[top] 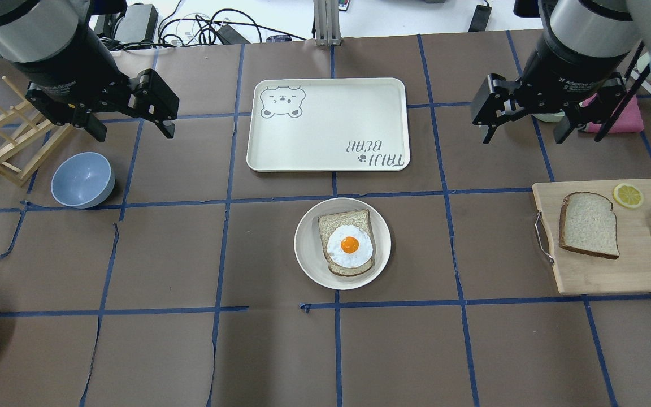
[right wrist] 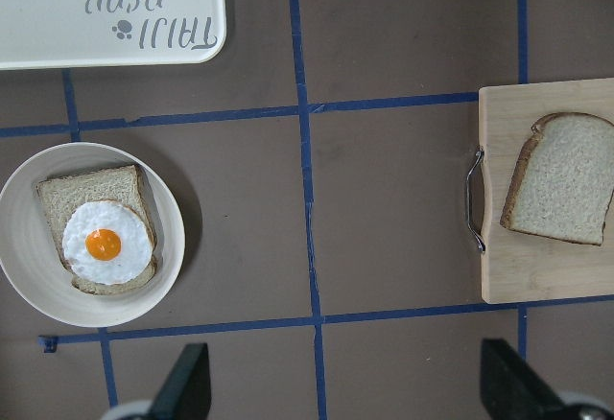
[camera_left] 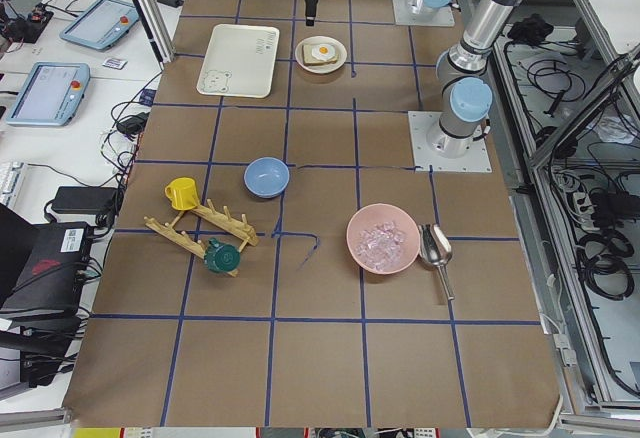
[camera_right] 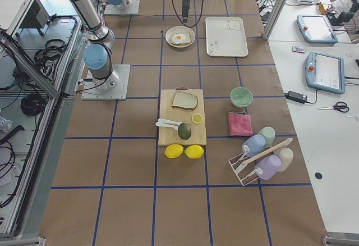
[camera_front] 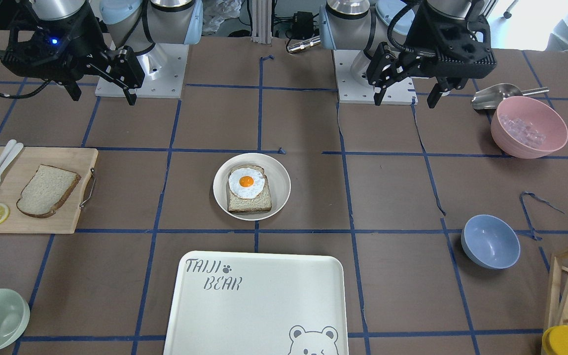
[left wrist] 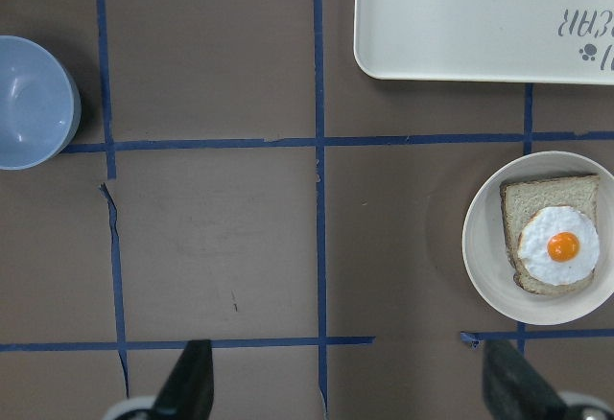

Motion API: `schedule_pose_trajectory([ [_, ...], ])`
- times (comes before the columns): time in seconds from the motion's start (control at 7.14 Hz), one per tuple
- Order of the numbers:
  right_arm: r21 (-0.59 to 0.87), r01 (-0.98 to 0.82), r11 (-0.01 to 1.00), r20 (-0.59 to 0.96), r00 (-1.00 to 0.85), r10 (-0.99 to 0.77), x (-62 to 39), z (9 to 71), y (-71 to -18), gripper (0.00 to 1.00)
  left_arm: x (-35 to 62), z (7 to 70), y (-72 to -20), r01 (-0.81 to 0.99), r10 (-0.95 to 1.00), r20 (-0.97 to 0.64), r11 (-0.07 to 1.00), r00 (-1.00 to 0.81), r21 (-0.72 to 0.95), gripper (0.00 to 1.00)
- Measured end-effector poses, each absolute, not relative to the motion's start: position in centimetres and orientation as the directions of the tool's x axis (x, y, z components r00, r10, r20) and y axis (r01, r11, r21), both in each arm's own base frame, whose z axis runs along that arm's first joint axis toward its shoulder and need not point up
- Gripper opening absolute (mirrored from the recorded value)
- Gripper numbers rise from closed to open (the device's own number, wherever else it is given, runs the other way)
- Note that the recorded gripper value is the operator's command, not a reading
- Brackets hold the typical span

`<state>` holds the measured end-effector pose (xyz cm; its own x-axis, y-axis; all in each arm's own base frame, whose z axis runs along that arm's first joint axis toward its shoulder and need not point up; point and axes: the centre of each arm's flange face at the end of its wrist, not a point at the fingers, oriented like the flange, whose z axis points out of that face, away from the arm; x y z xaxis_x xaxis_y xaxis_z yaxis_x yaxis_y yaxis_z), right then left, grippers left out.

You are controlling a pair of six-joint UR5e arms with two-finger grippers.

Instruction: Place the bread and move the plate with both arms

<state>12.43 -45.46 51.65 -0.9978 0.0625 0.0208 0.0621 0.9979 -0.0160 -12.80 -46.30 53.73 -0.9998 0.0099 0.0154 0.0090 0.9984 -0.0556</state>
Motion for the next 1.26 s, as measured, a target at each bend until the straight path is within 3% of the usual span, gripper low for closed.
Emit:
schedule_pose_trajectory([
  [1.26, 0.001, 0.065, 0.998, 0.033, -0.997, 0.065, 12.3, 50.5, -45.9, 1.00, -12.8, 53.8, -46.2, 0.009, 0.009, 0.016, 0.998, -1.000, -0.056, 1.00],
])
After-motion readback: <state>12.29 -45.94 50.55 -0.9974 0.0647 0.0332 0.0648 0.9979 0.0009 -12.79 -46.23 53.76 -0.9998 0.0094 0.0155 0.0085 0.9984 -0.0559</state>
